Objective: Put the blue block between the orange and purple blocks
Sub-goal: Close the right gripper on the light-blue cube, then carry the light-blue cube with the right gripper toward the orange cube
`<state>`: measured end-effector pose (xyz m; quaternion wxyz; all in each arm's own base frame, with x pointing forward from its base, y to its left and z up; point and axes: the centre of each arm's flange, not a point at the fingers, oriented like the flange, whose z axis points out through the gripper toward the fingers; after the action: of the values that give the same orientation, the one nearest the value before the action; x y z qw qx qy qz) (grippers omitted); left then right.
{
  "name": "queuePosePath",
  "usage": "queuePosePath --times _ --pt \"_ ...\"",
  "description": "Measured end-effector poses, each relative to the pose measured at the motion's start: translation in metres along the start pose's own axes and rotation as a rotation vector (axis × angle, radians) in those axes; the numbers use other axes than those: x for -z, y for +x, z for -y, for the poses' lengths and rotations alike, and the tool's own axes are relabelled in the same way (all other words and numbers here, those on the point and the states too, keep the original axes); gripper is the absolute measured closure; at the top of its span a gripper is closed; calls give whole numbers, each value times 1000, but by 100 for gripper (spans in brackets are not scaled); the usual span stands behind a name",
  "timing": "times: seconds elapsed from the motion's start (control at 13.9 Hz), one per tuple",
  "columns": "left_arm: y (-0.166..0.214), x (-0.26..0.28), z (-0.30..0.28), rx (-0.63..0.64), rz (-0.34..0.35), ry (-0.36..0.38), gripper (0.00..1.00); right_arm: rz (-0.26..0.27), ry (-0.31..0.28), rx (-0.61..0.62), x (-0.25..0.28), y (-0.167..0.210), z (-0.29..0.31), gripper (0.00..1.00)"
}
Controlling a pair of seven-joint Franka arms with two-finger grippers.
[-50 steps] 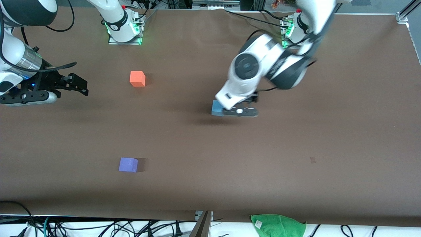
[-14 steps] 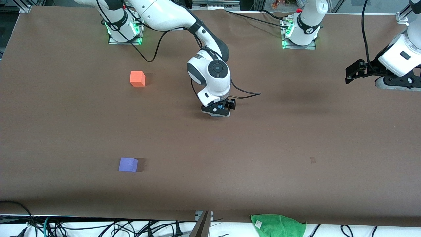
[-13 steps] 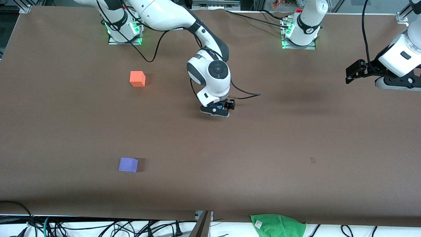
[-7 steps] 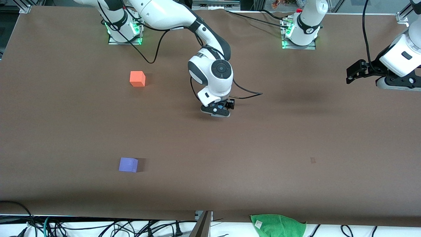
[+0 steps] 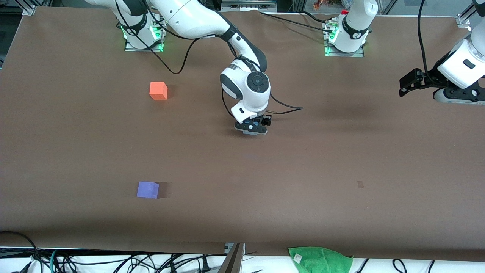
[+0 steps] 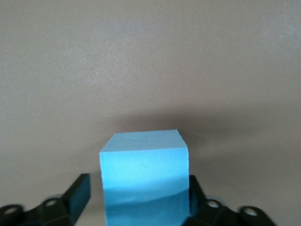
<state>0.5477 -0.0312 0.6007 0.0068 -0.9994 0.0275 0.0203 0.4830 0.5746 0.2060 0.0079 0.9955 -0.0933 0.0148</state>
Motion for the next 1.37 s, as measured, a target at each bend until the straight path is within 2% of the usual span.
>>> queuePosePath --times 0.07,0.14,0.29,0.51,0.72,0.94,1.15,1.37 --pt "0 0 0 0 0 0 0 -3 1 0 1 1 0 33" --pt "0 0 0 0 0 0 0 -7 3 -1 3 5 -1 39" --pt "0 0 0 0 0 0 0 -12 -1 11 10 20 -10 40" --pt "0 0 0 0 0 0 0 23 -59 78 45 66 -47 41" --pt "0 0 0 1 0 0 0 52 -70 170 97 136 -125 41" --pt "0 0 0 1 0 0 0 90 -53 265 99 181 -236 41" --pt "0 0 0 1 0 0 0 112 -35 315 65 186 -343 41" --pt "0 0 0 1 0 0 0 77 -17 318 23 163 -389 41"
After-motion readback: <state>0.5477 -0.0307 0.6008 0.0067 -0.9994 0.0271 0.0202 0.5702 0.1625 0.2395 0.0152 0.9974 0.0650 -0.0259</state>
